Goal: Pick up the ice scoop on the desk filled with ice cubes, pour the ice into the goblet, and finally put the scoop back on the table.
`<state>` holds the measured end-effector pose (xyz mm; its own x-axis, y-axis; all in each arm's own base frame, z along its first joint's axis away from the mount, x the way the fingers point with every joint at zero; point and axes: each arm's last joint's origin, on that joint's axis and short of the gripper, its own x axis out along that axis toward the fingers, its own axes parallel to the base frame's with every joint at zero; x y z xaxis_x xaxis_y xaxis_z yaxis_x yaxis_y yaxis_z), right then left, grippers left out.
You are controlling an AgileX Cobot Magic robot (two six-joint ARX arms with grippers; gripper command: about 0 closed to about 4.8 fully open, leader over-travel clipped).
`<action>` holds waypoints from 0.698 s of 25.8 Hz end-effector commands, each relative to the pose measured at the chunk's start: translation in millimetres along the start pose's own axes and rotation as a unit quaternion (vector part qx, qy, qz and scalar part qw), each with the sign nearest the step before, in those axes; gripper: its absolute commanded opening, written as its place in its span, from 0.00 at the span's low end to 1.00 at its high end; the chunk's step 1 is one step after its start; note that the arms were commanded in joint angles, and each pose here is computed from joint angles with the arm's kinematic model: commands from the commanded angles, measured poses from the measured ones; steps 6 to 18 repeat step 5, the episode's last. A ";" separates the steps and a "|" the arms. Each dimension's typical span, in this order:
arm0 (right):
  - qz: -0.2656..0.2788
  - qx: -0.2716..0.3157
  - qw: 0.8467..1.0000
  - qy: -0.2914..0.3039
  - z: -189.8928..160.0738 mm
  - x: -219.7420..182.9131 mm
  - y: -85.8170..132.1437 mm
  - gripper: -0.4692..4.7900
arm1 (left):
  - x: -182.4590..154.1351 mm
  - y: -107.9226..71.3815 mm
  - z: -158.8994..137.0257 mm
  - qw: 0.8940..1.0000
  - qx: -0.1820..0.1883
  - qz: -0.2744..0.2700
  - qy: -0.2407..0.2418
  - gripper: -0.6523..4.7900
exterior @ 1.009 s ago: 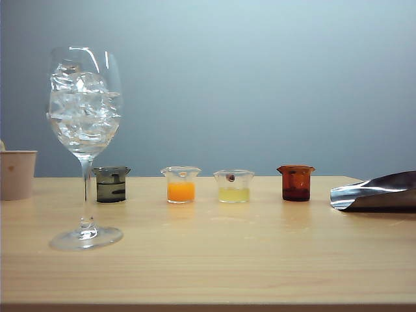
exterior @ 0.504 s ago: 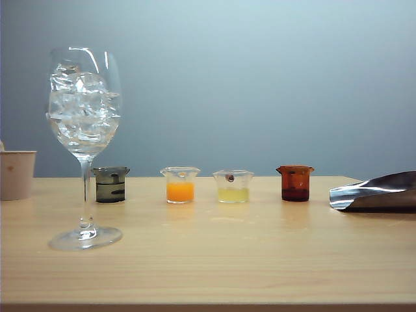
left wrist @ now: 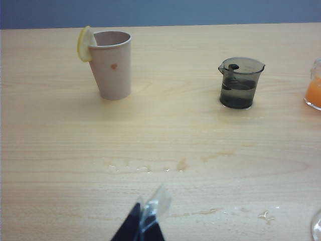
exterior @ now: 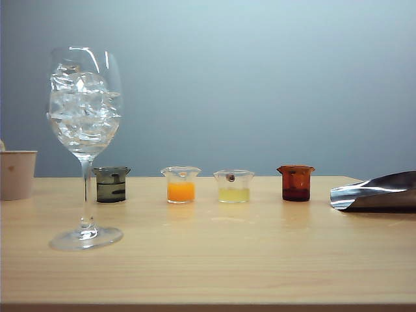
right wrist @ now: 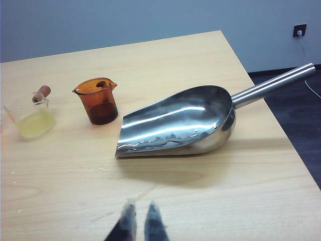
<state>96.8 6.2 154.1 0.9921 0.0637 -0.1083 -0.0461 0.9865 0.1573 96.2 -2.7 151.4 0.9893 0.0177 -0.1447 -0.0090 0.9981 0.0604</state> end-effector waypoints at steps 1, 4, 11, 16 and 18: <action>0.001 -0.001 1.000 -0.003 -0.1 0.3 0.0 0.16 | -0.1 0.1 1.5 1.000 0.000 0.001 -0.006 0.11; 0.001 -0.001 1.000 -0.003 -0.1 0.3 0.0 0.16 | -0.1 0.1 1.5 1.000 0.000 0.001 -0.006 0.11; 0.001 -0.001 1.000 -0.004 -0.1 0.3 0.0 0.16 | -0.1 0.1 1.5 1.000 0.000 0.001 -0.006 0.11; 0.001 -0.001 1.000 -0.004 -0.1 0.3 0.0 0.16 | -0.1 0.1 1.5 1.000 0.000 0.001 -0.006 0.11; 0.001 -0.001 1.000 -0.004 -0.1 0.3 0.0 0.16 | -0.1 0.1 1.5 1.000 0.000 0.001 -0.006 0.11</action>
